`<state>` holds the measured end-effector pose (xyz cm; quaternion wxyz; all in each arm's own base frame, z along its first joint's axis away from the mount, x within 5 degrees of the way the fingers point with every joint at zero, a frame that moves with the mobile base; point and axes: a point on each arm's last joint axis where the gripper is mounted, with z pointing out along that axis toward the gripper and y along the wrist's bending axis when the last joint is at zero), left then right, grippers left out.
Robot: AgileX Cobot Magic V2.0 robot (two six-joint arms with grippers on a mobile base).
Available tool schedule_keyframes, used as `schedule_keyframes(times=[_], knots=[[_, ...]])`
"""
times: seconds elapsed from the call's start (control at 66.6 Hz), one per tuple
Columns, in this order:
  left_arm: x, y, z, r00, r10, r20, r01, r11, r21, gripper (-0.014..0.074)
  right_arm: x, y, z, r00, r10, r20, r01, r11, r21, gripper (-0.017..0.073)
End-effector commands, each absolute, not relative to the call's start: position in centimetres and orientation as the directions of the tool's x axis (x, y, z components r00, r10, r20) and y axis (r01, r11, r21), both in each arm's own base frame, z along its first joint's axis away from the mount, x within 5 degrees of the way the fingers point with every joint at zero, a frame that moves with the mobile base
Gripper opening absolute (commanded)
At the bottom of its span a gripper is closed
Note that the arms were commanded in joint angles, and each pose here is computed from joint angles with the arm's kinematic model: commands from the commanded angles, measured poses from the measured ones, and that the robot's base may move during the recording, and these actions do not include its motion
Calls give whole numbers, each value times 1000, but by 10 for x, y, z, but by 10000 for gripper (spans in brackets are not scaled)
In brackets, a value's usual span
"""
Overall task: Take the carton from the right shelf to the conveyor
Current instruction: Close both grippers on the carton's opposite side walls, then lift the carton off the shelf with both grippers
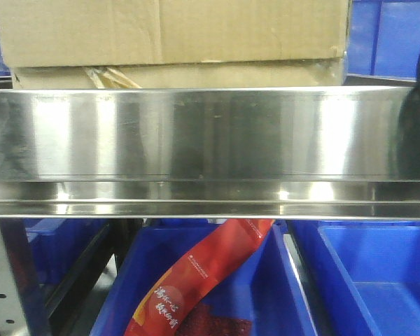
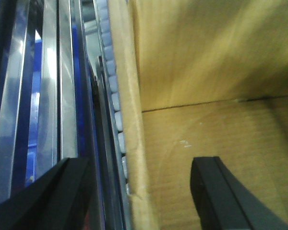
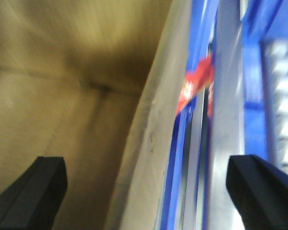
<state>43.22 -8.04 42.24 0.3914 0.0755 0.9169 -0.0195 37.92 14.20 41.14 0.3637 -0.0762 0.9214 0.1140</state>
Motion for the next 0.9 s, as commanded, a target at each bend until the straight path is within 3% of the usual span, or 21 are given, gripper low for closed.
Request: schedule_keyframes(times=[0.0,0.09,0.15,0.195,0.27,0.376,0.646,0.886], knots=[[432,-80,423,-682,123,-721,152,988,25,301,380,141,412,-727,-61,-684,-220,964,149,448],[432,-80,423,-689,122,-715,151,988,24,148,380,140,412,-729,-61,-682,-220,964,148,238],[432,-80,423,-690,122,-713,150,988,24,-38,379,140,412,-730,-62,-680,-220,964,148,11],[432,-79,423,-692,123,-712,150,988,24,-14,379,140,412,-731,-62,-679,-220,964,148,-106],[430,-79,424,-691,122,-712,150,988,24,5,379,140,412,-732,-63,-678,-220,964,148,-56],[427,-79,432,-677,119,-726,149,988,23,-10,376,139,416,-726,-61,-685,-221,964,149,-65],[394,-76,492,-539,55,-841,144,989,-28,-10,351,130,467,-625,-24,-780,-243,956,165,-69],[350,-94,534,-444,11,-896,198,976,-87,-10,310,115,513,-547,4,-837,-260,950,174,-69]])
